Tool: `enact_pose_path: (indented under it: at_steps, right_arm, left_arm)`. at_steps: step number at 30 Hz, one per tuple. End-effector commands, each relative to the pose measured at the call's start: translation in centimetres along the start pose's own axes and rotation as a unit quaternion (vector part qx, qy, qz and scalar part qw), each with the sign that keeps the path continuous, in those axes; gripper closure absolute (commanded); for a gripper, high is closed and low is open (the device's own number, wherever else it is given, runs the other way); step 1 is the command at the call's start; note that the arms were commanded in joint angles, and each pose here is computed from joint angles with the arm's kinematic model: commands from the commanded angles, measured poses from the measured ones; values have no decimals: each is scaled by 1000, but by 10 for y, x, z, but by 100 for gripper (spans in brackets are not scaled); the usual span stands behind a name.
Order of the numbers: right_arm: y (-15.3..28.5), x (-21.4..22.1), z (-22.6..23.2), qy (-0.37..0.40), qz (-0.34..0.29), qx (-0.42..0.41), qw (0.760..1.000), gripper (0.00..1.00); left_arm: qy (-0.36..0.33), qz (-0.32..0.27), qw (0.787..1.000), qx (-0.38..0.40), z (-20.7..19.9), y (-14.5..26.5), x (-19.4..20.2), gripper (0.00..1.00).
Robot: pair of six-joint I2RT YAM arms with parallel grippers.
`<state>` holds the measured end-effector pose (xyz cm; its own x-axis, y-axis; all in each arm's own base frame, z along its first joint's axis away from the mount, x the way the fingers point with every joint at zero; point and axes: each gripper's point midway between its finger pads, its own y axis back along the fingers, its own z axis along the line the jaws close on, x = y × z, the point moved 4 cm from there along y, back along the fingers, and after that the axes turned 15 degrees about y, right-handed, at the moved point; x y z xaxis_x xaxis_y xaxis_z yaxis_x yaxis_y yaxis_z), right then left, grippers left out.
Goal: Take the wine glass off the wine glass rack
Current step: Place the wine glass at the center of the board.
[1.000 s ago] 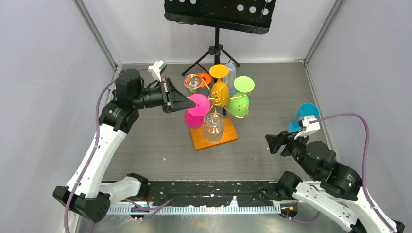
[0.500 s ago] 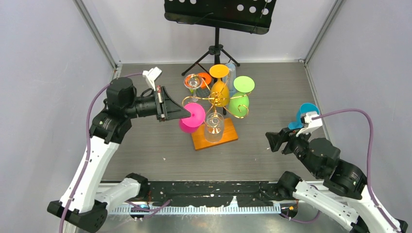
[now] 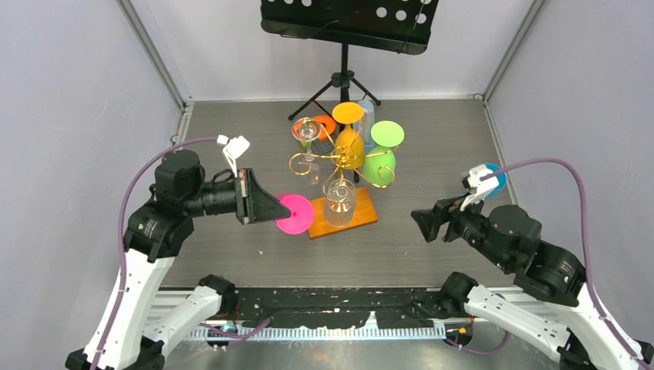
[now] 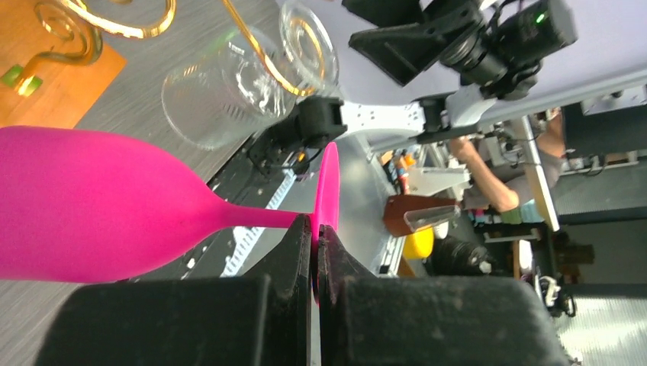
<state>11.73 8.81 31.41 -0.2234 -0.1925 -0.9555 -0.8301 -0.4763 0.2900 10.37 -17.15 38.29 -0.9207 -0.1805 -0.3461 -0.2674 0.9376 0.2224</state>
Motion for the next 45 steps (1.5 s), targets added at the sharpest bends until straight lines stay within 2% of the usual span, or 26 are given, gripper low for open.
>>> enact_pose_path:
  at_steps: [1, 9, 17, 25, 28, 33, 38, 45]
  right_arm:
    - [4, -18, 18, 11, -5, -70, 997, 24]
    - [-8, -13, 46, -1, 51, -145, 988, 29]
    - [-3, -24, 70, -50, 54, -215, 974, 30]
    - [-2, -36, 94, -66, 63, -265, 960, 31]
    - [-1, -46, 110, -58, 66, -284, 955, 31]
    - [1, -67, 130, -64, 58, -283, 955, 31]
    - [2, -81, 158, -73, 57, -307, 947, 31]
    - [-8, -104, 177, -103, 45, -295, 949, 30]
  left_arm:
    - [-49, 17, 998, -28, 11, 10, 22, 100]
    - [-101, 9, 993, -68, 27, 23, 51, 100]
    - [-127, 27, 988, -81, 35, 25, 69, 100]
    - [-174, 29, 977, -117, 31, 22, 71, 100]
    - [-194, 46, 970, -136, 28, 12, 75, 100]
    - [-231, 40, 956, -174, 22, 6, 75, 100]
    - [-250, 45, 951, -177, 12, 4, 82, 100]
    - [-283, 30, 936, -205, 2, -1, 88, 100]
